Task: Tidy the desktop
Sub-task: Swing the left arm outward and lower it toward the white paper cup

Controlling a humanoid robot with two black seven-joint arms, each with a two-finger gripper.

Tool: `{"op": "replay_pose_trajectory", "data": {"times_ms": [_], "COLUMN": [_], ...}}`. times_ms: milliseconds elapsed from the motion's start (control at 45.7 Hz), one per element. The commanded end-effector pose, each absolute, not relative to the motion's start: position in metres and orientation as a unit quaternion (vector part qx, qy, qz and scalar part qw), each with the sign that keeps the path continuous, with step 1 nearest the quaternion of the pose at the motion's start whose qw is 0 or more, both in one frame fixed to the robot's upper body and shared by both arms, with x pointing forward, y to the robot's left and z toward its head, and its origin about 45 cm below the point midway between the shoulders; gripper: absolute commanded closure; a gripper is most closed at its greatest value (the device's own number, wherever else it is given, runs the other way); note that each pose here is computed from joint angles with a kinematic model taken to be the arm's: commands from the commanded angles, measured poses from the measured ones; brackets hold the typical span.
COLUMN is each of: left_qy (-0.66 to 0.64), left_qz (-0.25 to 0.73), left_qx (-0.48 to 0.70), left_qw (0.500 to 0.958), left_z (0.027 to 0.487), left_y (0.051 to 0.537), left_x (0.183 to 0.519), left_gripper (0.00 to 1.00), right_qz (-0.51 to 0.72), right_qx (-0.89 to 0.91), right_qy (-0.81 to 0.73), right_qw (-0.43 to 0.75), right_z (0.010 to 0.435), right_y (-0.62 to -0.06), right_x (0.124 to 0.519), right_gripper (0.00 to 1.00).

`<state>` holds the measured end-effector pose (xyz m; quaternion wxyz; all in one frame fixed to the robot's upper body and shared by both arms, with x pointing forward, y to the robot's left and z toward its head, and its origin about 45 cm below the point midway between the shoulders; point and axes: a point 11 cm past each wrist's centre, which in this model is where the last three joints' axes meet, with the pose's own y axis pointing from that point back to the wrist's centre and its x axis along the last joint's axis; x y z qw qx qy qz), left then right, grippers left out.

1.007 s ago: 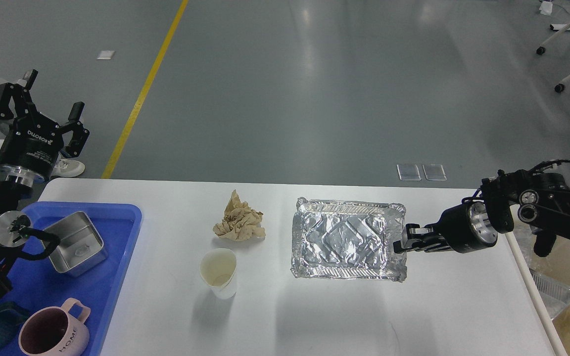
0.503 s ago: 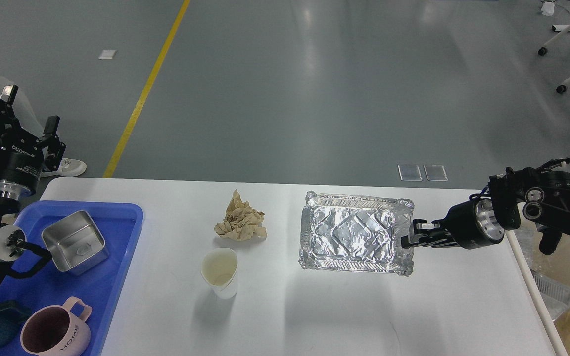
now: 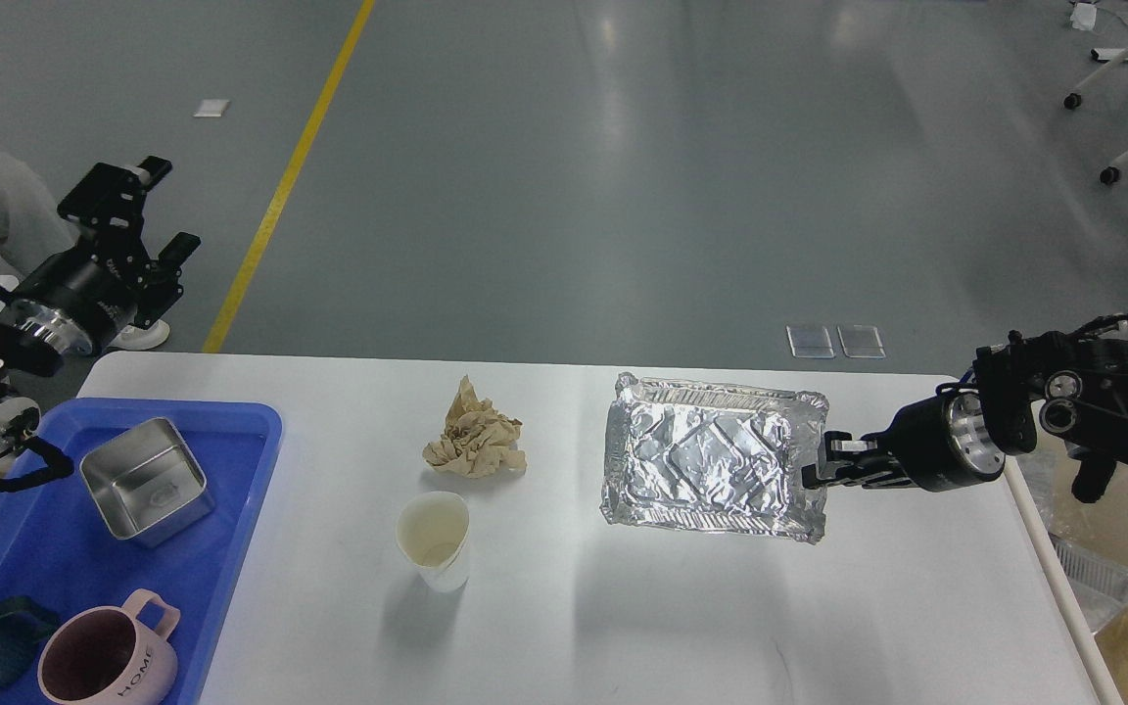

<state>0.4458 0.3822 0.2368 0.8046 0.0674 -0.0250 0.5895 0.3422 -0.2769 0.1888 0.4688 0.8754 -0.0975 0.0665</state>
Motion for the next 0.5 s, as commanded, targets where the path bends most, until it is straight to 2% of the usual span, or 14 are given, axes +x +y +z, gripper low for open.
{"op": "replay_pose_trajectory", "data": {"times_ms": [0,66,284,481], "left_qy": [-0.059,-0.099,-0.152,-0.182], "left_qz": [0.516,0.467,0.405,0.351], "left_qx": [0.193,0.240,0.353,0.418], "left_qw": [0.833,0.845,0.829,0.818], "left_z": [0.236,0.245,0.261,0.273], "left_y": [0.356,0.337,0.325,0.351], "left_x": [0.447,0.442,0.414,0.375], "left_gripper": [0.03,0.03,0.06,0.06], "right_qz": [0.067,0.067,0.068,0.072], "right_qx": [0.875,0.876,0.875,0.876], "right_qy": [-0.100,-0.100,-0.106,-0.107], "right_qw": [0.468,0.468,0.468,0.465], "right_z": [0.189,0.189,0.187,0.187], "right_y": [-0.277,-0.277,-0.278,-0.274], "right_x": [0.343,0.342,0.342,0.344], "right_gripper": [1.00,1.00,1.00,1.00]}}
